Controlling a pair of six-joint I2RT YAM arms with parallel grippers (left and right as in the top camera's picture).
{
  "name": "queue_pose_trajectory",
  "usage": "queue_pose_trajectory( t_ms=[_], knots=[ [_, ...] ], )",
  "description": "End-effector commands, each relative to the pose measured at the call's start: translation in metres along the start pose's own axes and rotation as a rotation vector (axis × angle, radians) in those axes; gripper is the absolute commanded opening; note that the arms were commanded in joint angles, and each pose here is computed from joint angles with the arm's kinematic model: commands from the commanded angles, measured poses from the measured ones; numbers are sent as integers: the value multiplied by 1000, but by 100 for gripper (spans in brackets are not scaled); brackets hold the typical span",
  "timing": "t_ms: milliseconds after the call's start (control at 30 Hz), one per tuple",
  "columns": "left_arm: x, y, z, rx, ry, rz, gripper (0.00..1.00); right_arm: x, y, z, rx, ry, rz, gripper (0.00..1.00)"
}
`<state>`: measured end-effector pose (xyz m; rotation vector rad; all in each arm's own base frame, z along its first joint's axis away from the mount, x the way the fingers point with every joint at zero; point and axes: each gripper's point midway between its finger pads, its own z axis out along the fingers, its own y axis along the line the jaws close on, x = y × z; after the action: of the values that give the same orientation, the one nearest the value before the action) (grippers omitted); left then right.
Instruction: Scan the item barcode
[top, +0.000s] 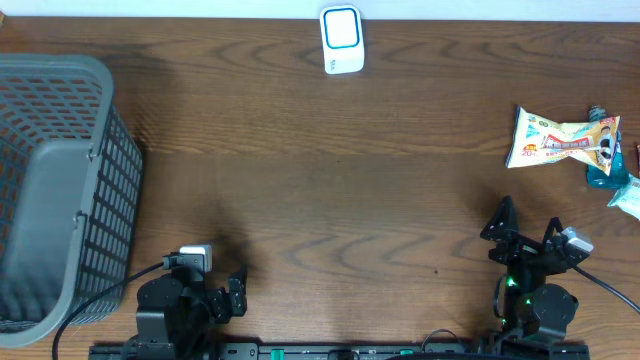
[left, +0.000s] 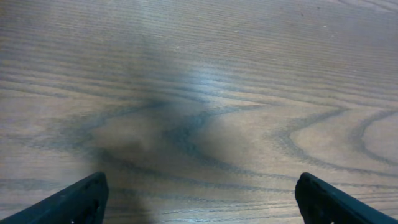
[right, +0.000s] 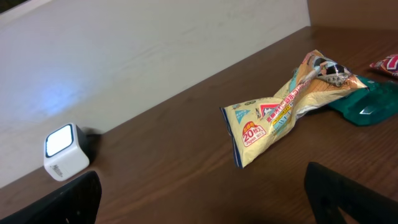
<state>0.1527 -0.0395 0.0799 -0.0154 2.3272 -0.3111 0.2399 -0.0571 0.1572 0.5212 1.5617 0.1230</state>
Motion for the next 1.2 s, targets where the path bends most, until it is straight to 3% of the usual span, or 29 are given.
queue_pose_trajectory(
  t_ms=[0, 67, 233, 500, 800, 1167],
  knots=[
    [9, 3, 2, -10, 30, -7, 98, 1, 2, 0, -9, 3, -17, 99],
    [1, 1, 2, -5, -5, -2, 98, 1, 2, 0, -9, 3, -18, 99],
    [-67, -8, 0, 30, -298, 53, 98, 1, 2, 0, -9, 3, -17, 99],
    [-98, -2, 17, 20, -530, 86, 98, 1, 2, 0, -9, 3, -18, 99],
    [-115, 9, 11, -101, -636, 248, 98, 1, 2, 0, -9, 3, -17, 99],
    [-106, 7, 21, -58, -610, 209, 98, 1, 2, 0, -10, 3, -17, 99]
  ],
)
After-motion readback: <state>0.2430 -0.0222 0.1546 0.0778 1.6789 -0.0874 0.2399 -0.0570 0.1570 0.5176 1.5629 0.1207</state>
